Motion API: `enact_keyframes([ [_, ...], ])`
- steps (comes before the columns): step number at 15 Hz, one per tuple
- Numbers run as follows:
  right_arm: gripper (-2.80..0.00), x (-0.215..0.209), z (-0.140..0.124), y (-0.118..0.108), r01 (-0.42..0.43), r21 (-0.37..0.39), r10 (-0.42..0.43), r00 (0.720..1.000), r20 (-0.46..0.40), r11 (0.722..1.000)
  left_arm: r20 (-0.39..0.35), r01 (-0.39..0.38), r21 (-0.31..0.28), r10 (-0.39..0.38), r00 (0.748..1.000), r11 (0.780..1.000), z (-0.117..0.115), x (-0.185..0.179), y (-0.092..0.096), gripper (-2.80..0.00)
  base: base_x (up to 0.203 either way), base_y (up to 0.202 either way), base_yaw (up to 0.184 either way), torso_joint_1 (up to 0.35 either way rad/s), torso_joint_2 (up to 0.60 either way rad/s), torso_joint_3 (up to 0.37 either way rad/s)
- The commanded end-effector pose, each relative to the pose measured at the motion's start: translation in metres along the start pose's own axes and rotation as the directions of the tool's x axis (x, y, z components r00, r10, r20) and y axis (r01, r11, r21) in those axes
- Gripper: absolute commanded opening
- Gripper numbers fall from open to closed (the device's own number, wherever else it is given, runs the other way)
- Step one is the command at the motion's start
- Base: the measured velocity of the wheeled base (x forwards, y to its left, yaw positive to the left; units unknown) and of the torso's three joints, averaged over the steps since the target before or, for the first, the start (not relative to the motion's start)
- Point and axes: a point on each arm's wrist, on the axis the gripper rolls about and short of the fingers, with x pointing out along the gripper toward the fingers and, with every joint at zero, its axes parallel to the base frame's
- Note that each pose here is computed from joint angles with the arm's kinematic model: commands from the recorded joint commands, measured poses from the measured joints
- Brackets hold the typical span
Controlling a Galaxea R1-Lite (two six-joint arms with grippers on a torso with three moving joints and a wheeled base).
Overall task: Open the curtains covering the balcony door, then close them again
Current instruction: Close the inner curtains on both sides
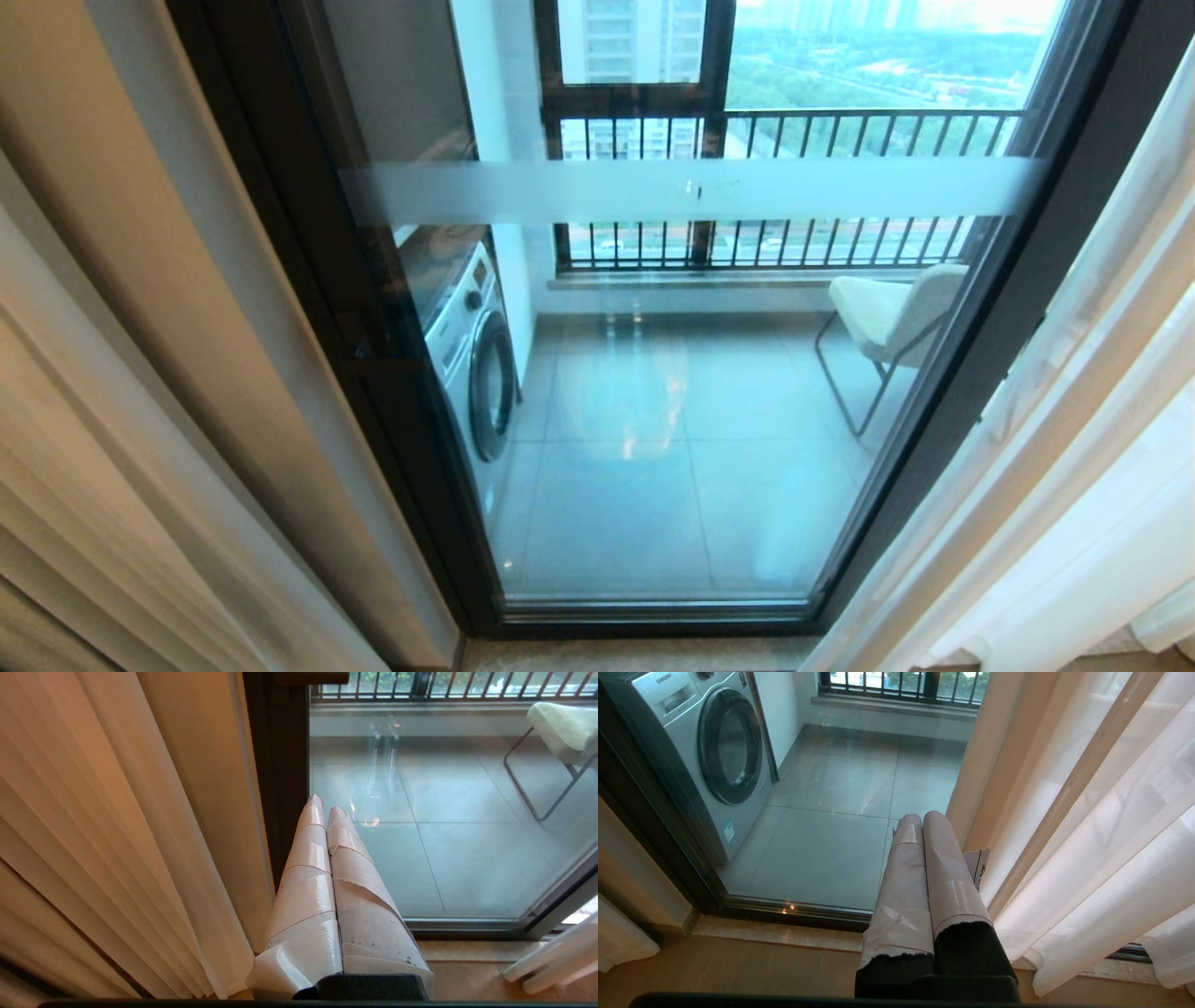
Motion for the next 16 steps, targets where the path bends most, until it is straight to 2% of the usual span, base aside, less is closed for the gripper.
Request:
enact_keyframes([
  [1,-2.8,0.0001,0.0,0.0,-0.001,0.0,0.001,1.0,-0.001,1.0,-0.011,0.003,0.0,-0.003,1.0,1.0,-0.0017,0.0003,-0.0001,-2.8,0.0,0.0,0.0,0.0,0.0,0.0],
  [6,-2.8,0.0001,0.0,0.0,-0.003,0.0,0.003,1.0,-0.001,1.0,-0.014,-0.008,0.002,0.008,1.0,1.0,-0.0007,-0.0004,0.0002,-2.8,0.0,0.0,0.0,0.0,0.0,0.0],
  [8,-2.8,0.0001,-0.0001,0.0,-0.001,-0.001,0.001,1.0,-0.002,1.0,-0.012,-0.007,0.041,0.007,1.0,0.999,-0.0005,-0.0005,0.0002,-2.8,0.0,0.0,0.0,0.0,0.0,0.0],
  [10,-2.8,0.0001,0.0,0.0,-0.001,-0.002,0.001,1.0,-0.001,1.0,-0.008,0.015,0.106,-0.014,1.0,0.994,0.0004,-0.0008,-0.0003,-2.8,0.0,0.0,0.0,0.0,0.0,0.0],
  [11,-2.8,0.0001,0.0,0.0,-0.002,-0.002,0.002,1.0,-0.001,1.0,-0.014,0.022,0.112,-0.02,1.0,0.993,-0.0009,-0.0004,-0.0005,-2.8,0.0,0.0,0.0,0.0,0.0,0.0],
  [13,-2.8,0.0001,0.0,0.0,-0.001,-0.001,0.001,1.0,-0.001,1.0,-0.039,0.029,0.113,-0.024,0.999,0.993,0.0027,0.0003,-0.0005,-2.8,0.0,0.0,0.0,0.0,0.0,0.0],
  [16,-2.8,0.0001,0.0,0.0,-0.001,-0.002,0.001,1.0,-0.001,1.0,-0.037,0.028,0.089,-0.024,0.999,0.996,0.0026,0.0001,-0.0005,-2.8,0.0,0.0,0.0,0.0,0.0,0.0],
])
